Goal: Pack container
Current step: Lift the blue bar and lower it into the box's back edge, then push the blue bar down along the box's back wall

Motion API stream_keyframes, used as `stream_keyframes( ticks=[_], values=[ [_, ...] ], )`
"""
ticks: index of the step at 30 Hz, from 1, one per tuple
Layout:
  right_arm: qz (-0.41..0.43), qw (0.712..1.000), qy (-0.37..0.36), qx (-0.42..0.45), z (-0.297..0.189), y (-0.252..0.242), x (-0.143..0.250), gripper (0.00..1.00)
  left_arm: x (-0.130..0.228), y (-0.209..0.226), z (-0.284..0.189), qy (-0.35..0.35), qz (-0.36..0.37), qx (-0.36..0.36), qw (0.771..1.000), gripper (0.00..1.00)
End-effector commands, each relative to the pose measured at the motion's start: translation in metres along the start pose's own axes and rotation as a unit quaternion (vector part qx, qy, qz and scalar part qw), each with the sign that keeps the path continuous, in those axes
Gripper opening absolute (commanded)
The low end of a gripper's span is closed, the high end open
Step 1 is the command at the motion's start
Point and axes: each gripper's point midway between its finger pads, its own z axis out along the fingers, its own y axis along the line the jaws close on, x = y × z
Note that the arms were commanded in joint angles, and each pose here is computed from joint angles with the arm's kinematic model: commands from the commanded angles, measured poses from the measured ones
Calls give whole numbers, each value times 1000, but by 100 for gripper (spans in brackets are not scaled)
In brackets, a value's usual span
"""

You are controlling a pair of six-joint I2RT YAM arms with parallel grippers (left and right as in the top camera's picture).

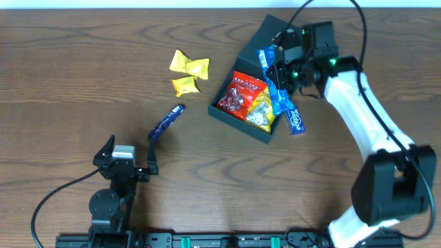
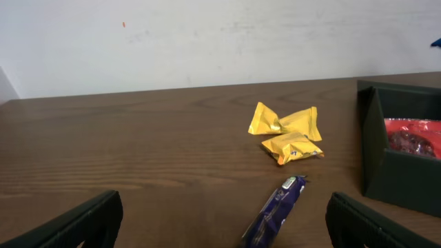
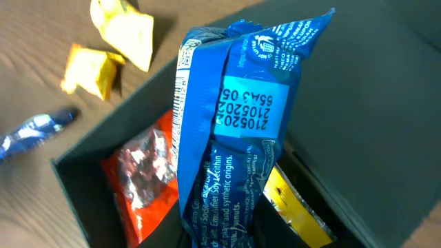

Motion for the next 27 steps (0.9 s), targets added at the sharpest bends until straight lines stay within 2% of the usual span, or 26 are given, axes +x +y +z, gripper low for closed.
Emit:
stream_keyframes(
  ticks=[1,9,13,18,27],
  values=[
    [-71,997,-10,-8,-3,7,-21,18,16,-1,0,28,-2,2,1000,95],
    [-187,982,9,-12,-5,8,-23,21,16,-1,0,28,-2,2,1000,95],
    [-236,971,38,-23,0,7,-9,19,16,-1,0,28,-2,2,1000,95],
    [-264,961,71,-39,13,3,5,17,16,-1,0,28,-2,2,1000,95],
    [-296,950,87,-52,34,-4,0,18,16,-1,0,28,-2,2,1000,95]
  ],
)
